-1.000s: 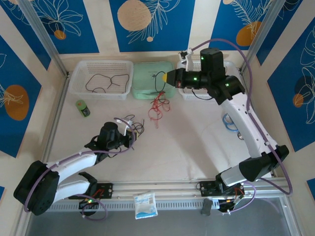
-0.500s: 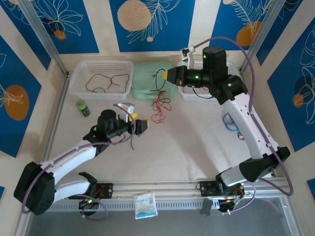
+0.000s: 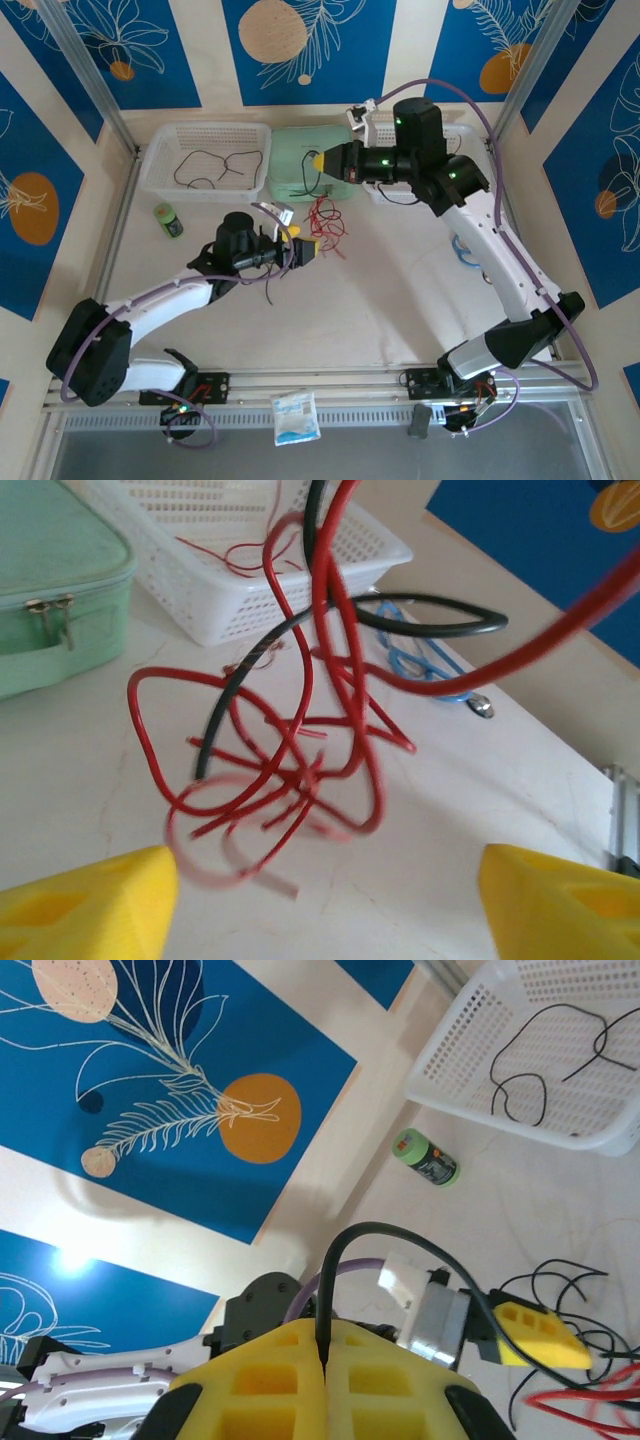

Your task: Untangle the cables

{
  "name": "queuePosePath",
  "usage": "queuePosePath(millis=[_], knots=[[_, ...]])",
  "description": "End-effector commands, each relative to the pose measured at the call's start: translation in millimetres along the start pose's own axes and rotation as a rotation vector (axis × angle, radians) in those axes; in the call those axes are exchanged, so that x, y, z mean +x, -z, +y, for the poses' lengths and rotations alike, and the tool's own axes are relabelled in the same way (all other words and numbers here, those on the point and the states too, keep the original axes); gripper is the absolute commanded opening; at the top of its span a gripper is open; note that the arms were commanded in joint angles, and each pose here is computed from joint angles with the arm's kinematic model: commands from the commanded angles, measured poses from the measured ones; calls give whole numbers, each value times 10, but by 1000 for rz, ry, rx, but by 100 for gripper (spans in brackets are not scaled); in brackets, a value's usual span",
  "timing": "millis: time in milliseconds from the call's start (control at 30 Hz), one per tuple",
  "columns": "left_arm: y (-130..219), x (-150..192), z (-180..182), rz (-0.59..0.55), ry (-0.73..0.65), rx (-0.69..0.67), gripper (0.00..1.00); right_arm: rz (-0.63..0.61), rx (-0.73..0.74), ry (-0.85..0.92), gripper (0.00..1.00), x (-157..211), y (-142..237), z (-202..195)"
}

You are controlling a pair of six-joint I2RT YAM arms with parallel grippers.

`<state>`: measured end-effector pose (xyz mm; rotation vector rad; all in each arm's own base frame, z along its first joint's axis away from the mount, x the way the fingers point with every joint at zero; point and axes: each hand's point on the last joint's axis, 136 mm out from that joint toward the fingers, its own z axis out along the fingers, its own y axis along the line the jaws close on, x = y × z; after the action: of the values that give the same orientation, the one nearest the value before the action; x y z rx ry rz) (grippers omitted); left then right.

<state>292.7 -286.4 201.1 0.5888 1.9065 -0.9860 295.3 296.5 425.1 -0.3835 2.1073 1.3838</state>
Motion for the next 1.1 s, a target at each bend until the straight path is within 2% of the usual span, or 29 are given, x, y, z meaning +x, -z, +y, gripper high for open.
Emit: queuePosePath(millis=[0, 167, 300, 433, 500, 667, 733, 867, 1067], knots=[[-71, -147, 90, -36, -39, -60, 74, -13, -41, 26, 0, -33, 21, 170], [-162, -334, 69, -77, -37, -46, 75, -27, -47, 38, 0, -36, 73, 256], [-171, -421, 166, -111, -35, -104, 74, -28, -58, 45, 0, -25, 91, 317], [-134, -464, 300, -134, -36, -187, 64, -26, -60, 45, 0, -9, 93, 341], [-117, -465, 358, -136, -35, -222, 55, -25, -61, 44, 0, -2, 93, 345], [-86, -422, 451, -123, -30, -276, 11, -42, -47, 48, 0, -18, 149, 349], [-78, -366, 474, -110, -26, -285, 2, -60, -32, 53, 0, -42, 206, 342], [-41, -157, 542, -73, -10, -307, 1, -132, 23, 69, 0, -147, 421, 320], [63, 287, 699, -8, 37, -361, 7, -250, 89, 80, 0, -315, 799, 292]])
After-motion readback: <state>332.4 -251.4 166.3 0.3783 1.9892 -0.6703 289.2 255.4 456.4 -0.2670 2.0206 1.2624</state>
